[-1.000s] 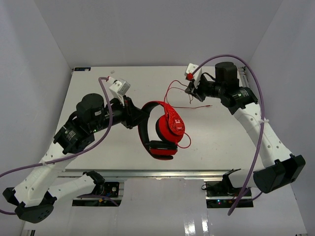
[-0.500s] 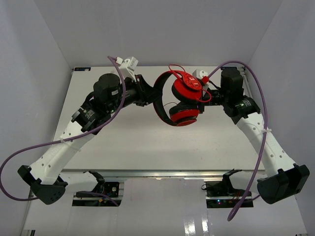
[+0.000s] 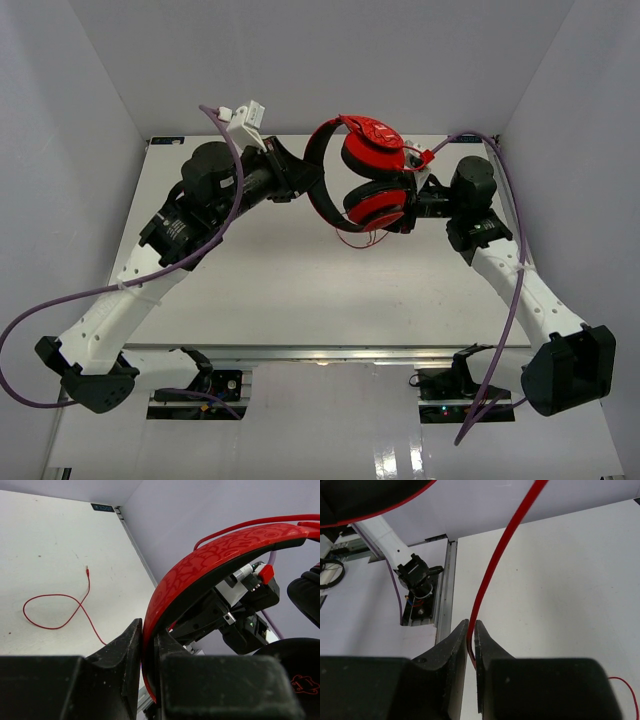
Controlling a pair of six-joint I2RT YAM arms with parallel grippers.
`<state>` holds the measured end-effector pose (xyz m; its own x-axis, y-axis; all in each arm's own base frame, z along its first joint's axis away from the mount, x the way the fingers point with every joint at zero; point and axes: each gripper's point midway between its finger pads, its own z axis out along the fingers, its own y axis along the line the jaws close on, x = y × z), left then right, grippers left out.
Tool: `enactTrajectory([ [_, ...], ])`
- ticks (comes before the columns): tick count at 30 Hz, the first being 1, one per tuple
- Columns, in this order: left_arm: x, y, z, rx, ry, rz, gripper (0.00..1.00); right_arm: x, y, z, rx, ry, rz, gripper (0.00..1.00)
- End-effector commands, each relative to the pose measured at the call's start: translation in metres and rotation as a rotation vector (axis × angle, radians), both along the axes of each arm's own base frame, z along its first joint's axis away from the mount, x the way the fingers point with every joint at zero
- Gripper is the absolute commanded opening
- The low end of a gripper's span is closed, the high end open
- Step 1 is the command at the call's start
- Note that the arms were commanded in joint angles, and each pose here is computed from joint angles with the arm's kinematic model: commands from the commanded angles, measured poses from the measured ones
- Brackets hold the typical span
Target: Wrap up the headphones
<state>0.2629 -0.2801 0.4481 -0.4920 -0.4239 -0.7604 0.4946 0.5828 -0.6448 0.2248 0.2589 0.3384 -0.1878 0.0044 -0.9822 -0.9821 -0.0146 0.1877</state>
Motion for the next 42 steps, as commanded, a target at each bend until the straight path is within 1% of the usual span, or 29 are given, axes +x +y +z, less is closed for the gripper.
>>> enactTrajectory([
  [1,0.007,0.016,0.036,-0.104,-0.025,0.108,0.0,-0.004,0.001,0.023,0.074,-0.052,0.036,0.16],
  [6,0.02,0.015,0.027,-0.119,0.011,0.164,0.0,-0.003,0.003,0.022,0.101,-0.006,0.048,0.19],
  [9,0.029,0.012,0.026,-0.127,0.012,0.184,0.0,-0.003,0.005,0.025,0.124,-0.018,0.061,0.19],
  [16,0.035,0.02,0.028,-0.144,0.001,0.246,0.0,-0.002,0.015,0.019,0.147,0.038,0.102,0.19],
  [22,0.039,0.021,0.028,-0.14,-0.009,0.265,0.0,-0.004,0.023,0.008,0.141,0.055,0.118,0.31],
  [32,0.049,0.021,0.045,-0.171,-0.041,0.294,0.0,-0.009,0.033,-0.007,0.155,0.092,0.16,0.38],
  [34,0.049,0.02,0.049,-0.175,-0.051,0.291,0.0,-0.015,0.035,-0.01,0.167,0.081,0.18,0.42],
  [36,0.049,0.02,0.054,-0.181,-0.058,0.289,0.0,-0.021,0.038,-0.014,0.166,0.074,0.203,0.43],
  [42,0.054,0.026,0.069,-0.188,-0.092,0.326,0.0,-0.042,0.045,-0.028,0.153,0.035,0.268,0.44],
])
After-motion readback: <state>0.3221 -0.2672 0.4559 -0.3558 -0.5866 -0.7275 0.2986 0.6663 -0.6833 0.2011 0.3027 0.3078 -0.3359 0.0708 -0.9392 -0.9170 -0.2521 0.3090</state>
